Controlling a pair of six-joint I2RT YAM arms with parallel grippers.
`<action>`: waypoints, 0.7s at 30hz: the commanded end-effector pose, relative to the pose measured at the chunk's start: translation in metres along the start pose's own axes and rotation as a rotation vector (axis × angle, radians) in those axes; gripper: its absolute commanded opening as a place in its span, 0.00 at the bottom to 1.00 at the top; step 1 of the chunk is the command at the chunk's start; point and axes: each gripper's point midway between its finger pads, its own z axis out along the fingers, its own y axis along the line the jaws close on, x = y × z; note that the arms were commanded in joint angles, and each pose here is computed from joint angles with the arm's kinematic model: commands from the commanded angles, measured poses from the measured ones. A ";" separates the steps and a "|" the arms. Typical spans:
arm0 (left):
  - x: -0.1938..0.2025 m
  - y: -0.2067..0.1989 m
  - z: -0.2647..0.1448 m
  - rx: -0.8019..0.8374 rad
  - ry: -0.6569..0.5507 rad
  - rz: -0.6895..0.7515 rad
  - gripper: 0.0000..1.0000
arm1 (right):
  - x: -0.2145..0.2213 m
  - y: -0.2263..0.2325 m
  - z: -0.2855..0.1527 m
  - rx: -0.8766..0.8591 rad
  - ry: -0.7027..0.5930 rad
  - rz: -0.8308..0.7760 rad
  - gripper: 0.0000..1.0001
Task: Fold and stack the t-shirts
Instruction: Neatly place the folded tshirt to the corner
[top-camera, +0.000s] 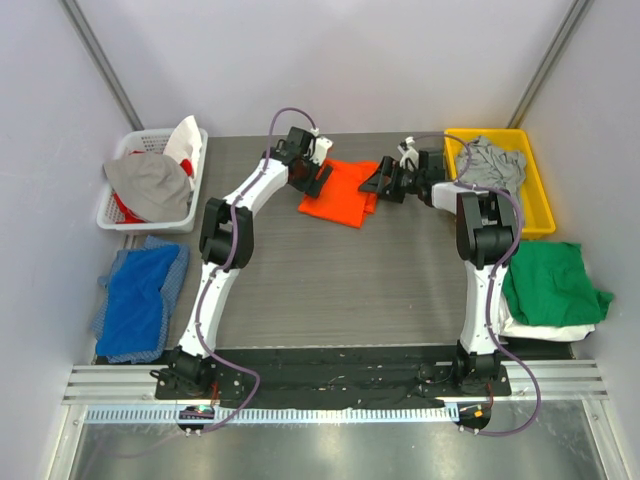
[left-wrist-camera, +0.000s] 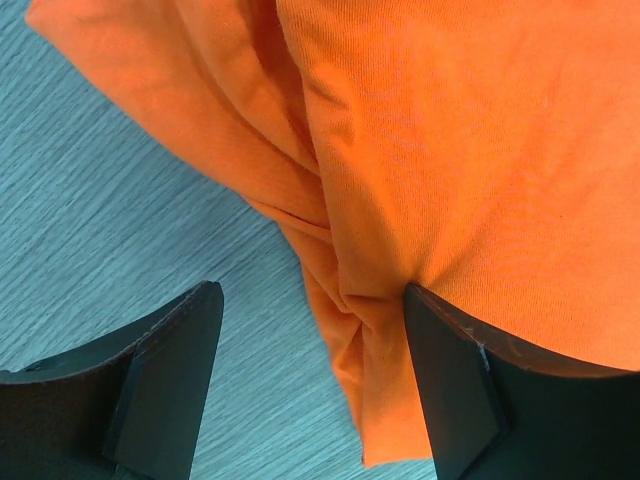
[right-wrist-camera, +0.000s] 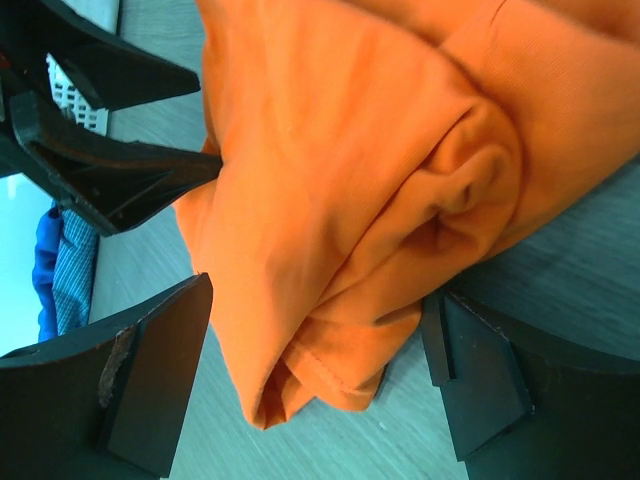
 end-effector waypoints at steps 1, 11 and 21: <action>-0.016 0.001 -0.018 -0.007 -0.042 0.019 0.77 | 0.030 0.008 0.000 -0.002 0.073 0.045 0.93; -0.016 -0.007 -0.021 0.011 -0.039 0.026 0.78 | 0.032 0.018 0.019 -0.036 0.082 0.025 0.91; -0.008 -0.012 -0.021 0.016 -0.019 0.042 0.77 | 0.026 0.019 0.024 -0.052 0.085 -0.007 0.69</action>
